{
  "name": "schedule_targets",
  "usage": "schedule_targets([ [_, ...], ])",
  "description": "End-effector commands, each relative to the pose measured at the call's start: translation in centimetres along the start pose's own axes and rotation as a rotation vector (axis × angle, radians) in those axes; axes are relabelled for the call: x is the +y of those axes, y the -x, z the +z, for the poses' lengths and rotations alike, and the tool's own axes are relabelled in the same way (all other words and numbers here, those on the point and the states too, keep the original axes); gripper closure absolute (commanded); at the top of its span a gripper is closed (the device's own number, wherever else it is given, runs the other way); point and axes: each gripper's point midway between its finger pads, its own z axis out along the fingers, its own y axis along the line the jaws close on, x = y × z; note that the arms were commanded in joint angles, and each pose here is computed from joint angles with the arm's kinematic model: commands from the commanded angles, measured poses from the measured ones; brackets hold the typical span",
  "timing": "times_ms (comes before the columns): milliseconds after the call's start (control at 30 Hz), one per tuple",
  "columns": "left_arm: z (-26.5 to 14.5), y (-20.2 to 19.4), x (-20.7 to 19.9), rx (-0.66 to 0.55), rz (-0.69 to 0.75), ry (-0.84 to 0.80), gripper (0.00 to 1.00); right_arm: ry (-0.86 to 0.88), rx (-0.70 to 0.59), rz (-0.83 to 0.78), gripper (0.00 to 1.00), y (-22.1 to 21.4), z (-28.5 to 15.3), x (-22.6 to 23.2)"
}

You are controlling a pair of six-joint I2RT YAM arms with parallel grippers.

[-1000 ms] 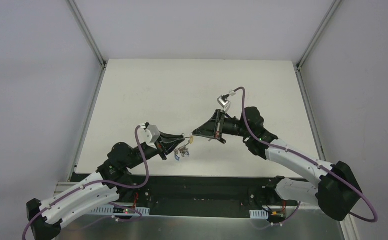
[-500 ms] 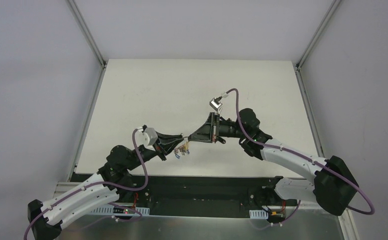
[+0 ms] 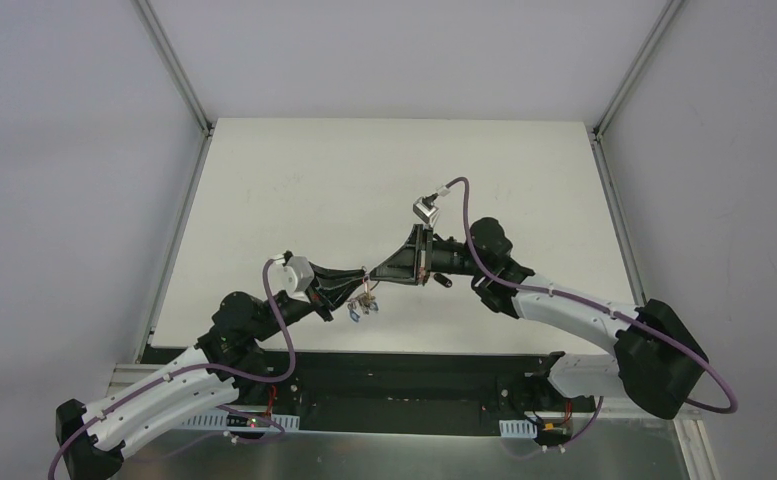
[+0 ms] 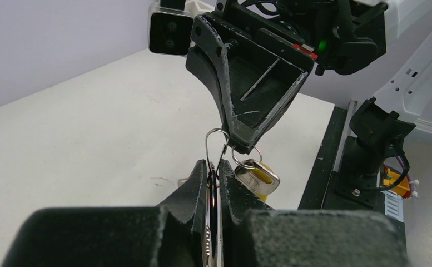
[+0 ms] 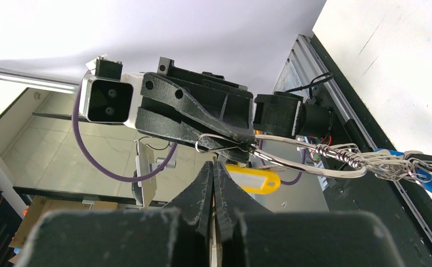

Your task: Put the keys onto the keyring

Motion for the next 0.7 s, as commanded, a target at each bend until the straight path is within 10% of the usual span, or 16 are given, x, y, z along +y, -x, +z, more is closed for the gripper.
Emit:
schedule_targets([
  [0, 0.09, 2.83, -0.57, -0.111, 0.023, -0.03, 1.0, 0.074, -0.034, -0.052, 1.0, 0.8, 0.27, 2.09],
  [667, 0.04, 3.01, -1.03, -0.126, 0.02, -0.055, 1.0, 0.065, -0.063, -0.012, 1.0, 1.31, 0.6, 1.1],
])
